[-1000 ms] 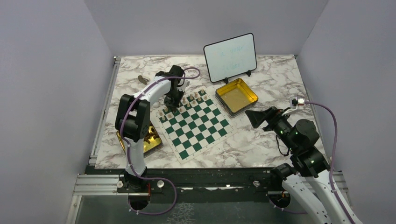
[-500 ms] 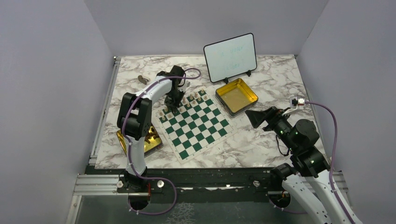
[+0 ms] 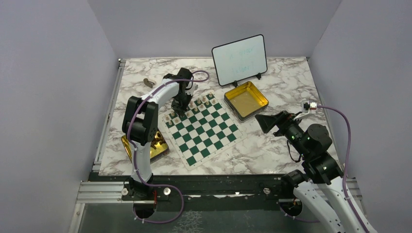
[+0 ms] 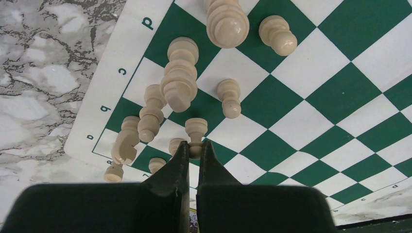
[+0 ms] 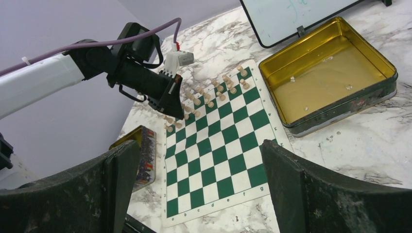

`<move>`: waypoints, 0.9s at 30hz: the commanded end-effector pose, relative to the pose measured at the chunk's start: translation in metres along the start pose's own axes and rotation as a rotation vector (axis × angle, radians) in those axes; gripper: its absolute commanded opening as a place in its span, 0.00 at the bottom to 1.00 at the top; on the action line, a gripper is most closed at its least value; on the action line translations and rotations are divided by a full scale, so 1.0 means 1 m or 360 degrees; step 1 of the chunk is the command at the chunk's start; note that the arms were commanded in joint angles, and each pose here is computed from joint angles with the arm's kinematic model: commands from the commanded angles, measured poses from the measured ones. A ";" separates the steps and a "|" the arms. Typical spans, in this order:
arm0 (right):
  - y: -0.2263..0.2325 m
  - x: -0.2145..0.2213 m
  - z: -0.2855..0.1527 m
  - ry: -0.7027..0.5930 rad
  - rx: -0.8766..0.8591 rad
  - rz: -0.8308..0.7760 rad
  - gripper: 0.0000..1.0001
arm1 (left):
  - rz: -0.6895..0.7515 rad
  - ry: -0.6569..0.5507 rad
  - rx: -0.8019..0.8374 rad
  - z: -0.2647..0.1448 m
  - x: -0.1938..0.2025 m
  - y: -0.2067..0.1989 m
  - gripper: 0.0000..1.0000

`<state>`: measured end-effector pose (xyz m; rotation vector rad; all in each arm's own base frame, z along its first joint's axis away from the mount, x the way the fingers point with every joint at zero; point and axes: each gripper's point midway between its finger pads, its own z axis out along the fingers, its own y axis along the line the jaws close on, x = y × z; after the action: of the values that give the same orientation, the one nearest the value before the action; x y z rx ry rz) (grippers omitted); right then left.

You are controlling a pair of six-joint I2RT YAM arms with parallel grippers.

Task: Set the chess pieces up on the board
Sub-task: Place the chess piece on the chessboard.

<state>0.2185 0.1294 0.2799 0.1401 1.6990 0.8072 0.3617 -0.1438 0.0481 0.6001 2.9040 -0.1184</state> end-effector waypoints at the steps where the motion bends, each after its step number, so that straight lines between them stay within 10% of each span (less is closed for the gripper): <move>1: 0.003 -0.011 0.001 -0.0067 -0.0003 0.0017 1.00 | 0.0006 0.0002 0.0016 0.000 -0.003 0.001 0.01; 27: 0.003 -0.008 0.003 -0.0060 -0.0008 0.0030 1.00 | 0.0006 0.0032 0.0039 0.008 0.000 -0.002 0.18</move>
<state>0.2186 0.1300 0.2802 0.1530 1.7001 0.8181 0.3597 -0.1446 0.0396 0.6102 2.9264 -0.1264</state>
